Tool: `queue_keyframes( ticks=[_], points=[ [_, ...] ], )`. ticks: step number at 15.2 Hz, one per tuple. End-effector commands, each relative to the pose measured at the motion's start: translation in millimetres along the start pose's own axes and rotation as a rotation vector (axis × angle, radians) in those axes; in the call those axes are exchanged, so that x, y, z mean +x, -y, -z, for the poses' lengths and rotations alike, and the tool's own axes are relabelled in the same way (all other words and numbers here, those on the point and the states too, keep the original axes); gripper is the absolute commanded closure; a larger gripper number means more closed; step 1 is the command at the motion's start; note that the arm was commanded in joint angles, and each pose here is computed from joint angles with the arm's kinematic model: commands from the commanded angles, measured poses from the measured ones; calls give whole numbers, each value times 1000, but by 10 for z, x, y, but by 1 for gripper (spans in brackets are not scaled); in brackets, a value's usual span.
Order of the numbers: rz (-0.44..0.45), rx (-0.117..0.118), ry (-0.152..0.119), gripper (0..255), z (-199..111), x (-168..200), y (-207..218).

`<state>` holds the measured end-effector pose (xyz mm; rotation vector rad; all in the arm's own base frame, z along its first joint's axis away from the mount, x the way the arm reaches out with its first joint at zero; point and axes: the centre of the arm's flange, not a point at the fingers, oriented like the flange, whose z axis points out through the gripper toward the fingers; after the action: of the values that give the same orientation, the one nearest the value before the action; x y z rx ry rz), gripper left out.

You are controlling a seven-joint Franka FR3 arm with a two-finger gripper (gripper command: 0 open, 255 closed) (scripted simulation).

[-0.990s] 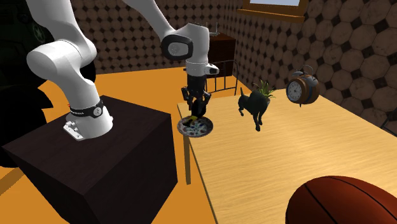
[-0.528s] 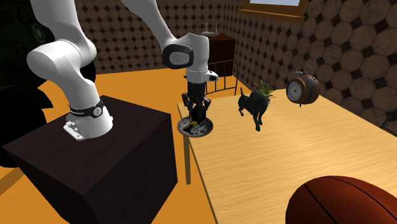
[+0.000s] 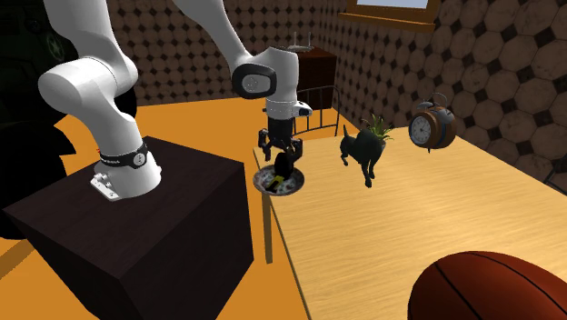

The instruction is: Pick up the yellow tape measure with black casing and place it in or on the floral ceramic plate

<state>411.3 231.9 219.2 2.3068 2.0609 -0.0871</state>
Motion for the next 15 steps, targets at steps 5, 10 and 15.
queue_keyframes(
  ticks=[5, 10, 15],
  points=[
    [0, 0, 0, 0, 264, 0, 0],
    [0, 0, 0, 0, 500, 0, 0],
    [0, 0, 0, 0, 500, 0, 0]
  ],
)
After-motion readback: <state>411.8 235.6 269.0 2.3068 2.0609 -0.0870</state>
